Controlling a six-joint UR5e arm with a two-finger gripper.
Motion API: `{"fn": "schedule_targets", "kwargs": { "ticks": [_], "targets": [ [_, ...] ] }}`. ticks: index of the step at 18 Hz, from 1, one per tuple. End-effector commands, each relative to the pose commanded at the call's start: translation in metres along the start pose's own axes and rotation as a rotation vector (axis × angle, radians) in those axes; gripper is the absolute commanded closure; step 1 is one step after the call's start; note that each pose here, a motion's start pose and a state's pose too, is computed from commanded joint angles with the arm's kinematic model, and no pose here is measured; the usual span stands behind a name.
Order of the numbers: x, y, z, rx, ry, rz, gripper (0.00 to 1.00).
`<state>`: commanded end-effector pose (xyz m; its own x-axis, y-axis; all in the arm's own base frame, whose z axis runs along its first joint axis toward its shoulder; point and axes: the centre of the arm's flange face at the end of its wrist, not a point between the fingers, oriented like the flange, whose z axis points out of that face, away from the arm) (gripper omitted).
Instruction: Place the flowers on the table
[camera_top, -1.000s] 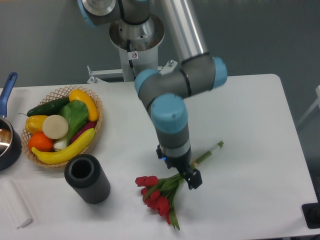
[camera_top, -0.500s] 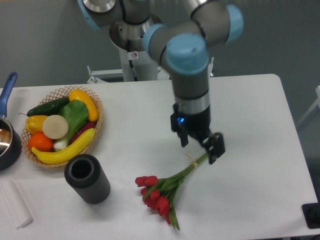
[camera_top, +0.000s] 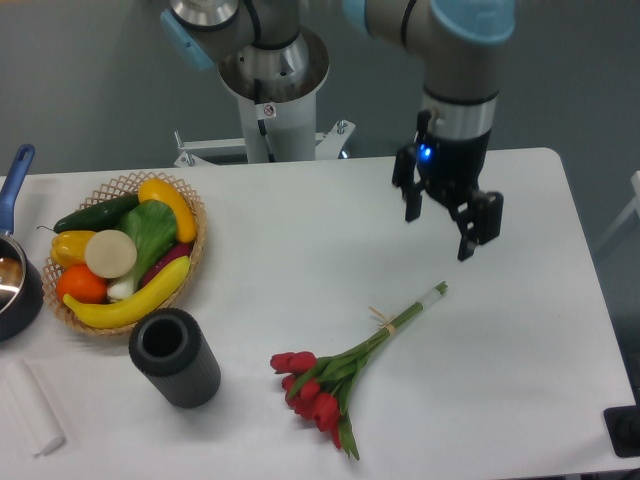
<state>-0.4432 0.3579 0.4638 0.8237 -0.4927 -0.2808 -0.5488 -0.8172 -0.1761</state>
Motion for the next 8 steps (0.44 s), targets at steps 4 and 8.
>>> {"fn": "schedule_targets", "kwargs": {
  "ticks": [4,8],
  "targets": [
    [-0.0009,0.0010,-0.0001,-0.001,-0.002,-0.001,0.00],
    [-0.0024,0.0029,0.0033,0.006,-0.003,-0.002,0.00]
  ]
}}
